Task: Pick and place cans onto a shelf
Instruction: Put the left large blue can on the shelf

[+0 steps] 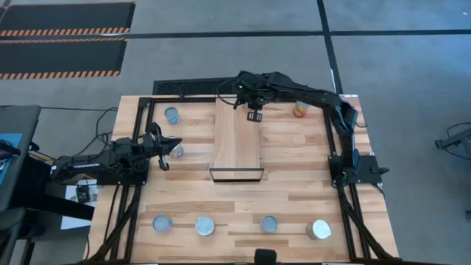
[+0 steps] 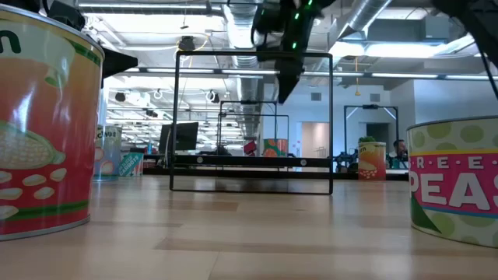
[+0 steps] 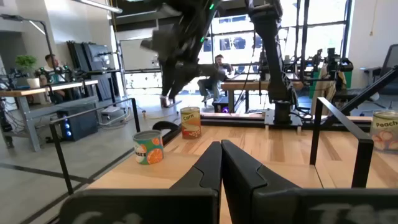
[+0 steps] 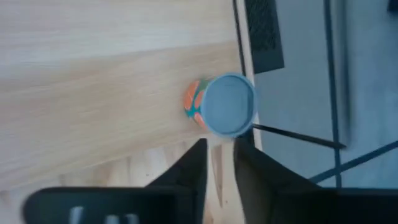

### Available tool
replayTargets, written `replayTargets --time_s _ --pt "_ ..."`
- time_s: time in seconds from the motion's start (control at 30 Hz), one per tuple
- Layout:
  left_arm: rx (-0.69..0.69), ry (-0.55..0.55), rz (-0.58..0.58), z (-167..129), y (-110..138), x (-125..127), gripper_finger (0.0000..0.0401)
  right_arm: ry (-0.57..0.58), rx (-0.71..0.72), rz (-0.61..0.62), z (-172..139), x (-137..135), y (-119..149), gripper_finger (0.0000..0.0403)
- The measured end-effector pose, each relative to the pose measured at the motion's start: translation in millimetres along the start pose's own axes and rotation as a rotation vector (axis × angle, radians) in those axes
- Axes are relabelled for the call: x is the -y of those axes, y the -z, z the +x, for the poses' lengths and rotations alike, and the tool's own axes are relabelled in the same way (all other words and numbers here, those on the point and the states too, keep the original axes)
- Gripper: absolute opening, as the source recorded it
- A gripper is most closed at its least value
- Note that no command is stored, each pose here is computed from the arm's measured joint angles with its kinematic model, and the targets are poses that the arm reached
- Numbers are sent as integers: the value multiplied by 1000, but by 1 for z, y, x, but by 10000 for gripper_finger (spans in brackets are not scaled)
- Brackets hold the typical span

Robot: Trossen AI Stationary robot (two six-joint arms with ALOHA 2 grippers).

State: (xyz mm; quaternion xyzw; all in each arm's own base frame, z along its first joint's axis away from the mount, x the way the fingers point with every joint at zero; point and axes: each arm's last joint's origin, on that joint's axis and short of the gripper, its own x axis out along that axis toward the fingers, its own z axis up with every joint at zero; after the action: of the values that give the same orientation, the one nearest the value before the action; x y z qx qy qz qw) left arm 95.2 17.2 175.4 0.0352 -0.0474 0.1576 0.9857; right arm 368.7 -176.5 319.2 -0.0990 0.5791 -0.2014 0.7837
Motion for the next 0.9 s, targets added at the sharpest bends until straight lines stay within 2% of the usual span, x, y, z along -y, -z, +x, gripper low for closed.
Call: replayTargets --time_s 0.13,0.2,0.4,0.67,0.9 --pt "-3 0 1 0 0 0 0 -66 83 34 -25 -2 11 22" --pt "-3 1 0 0 0 0 0 -110 140 56 -27 -3 20 9" --pt "-43 6 -7 0 4 0 0 -106 348 150 -12 -20 64 18" --pt "-46 61 -64 0 5 2 0 -76 691 263 -4 -69 136 10" --pt "-45 63 -89 0 4 2 0 -124 1016 359 3 -110 191 12"
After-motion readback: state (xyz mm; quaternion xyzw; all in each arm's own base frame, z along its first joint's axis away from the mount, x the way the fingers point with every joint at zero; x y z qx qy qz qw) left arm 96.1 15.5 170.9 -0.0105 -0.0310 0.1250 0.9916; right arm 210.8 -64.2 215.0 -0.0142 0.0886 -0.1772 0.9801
